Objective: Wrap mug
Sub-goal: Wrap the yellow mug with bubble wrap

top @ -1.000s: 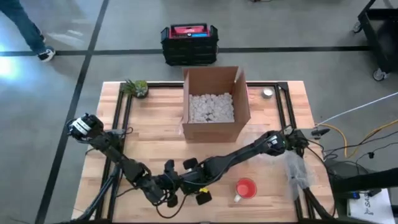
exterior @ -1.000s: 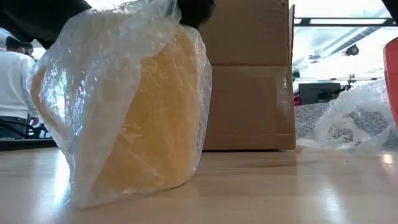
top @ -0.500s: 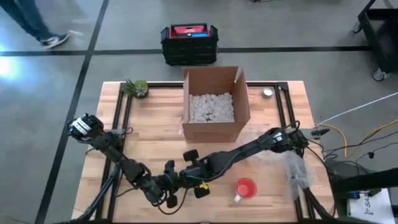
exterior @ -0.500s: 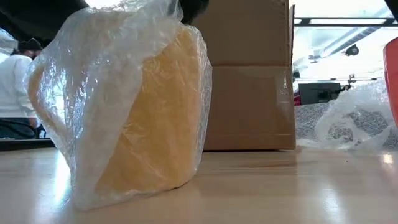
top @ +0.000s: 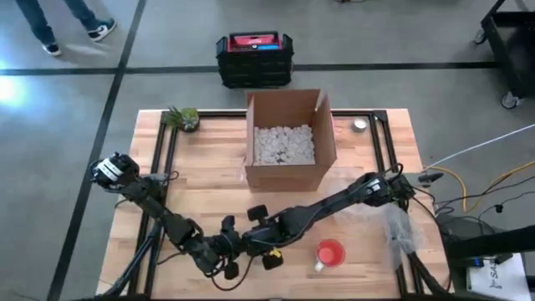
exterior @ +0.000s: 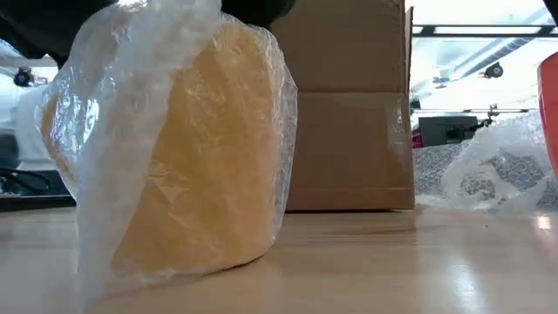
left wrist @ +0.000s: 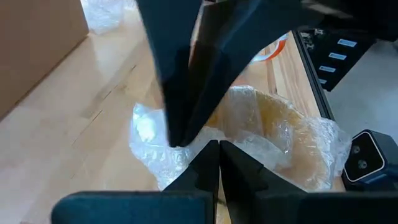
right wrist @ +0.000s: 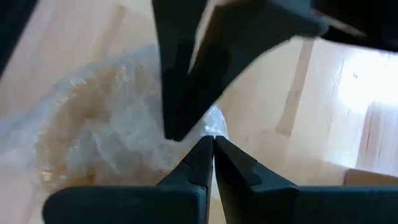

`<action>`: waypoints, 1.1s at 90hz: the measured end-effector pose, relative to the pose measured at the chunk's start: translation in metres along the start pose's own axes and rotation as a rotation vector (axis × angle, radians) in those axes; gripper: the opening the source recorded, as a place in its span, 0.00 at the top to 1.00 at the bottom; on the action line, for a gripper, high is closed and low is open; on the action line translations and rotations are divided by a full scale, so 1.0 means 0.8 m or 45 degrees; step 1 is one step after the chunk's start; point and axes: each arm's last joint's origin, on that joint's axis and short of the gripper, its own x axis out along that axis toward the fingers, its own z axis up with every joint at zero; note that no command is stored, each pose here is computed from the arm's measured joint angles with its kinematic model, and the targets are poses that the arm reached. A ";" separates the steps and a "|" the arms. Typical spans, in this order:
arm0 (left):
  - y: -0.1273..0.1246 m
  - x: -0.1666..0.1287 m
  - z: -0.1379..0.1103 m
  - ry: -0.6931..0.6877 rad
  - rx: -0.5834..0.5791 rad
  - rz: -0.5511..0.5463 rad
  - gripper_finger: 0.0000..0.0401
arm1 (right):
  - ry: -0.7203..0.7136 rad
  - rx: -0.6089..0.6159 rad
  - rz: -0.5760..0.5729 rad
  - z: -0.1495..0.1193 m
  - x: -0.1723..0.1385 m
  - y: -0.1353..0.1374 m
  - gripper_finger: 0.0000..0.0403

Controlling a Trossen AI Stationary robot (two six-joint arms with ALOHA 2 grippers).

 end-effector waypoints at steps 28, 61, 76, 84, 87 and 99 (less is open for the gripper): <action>0.001 0.001 0.000 0.000 0.000 0.004 1.00 | 0.013 0.019 0.042 -0.003 0.011 0.005 0.99; 0.002 -0.015 0.013 0.000 -0.011 -0.034 1.00 | 0.086 0.051 0.046 -0.019 0.051 0.013 0.99; -0.001 -0.030 0.030 0.000 -0.086 -0.145 1.00 | 0.076 0.053 0.062 -0.019 0.053 0.014 0.99; -0.003 -0.027 0.025 0.037 -0.106 -0.176 1.00 | 0.062 0.061 0.066 -0.018 0.055 0.014 0.99; -0.004 -0.024 0.021 0.058 -0.114 -0.188 1.00 | 0.060 0.064 0.064 -0.018 0.055 0.014 0.99; -0.007 -0.006 0.008 0.051 -0.121 -0.168 1.00 | 0.059 0.074 0.061 -0.018 0.055 0.014 0.99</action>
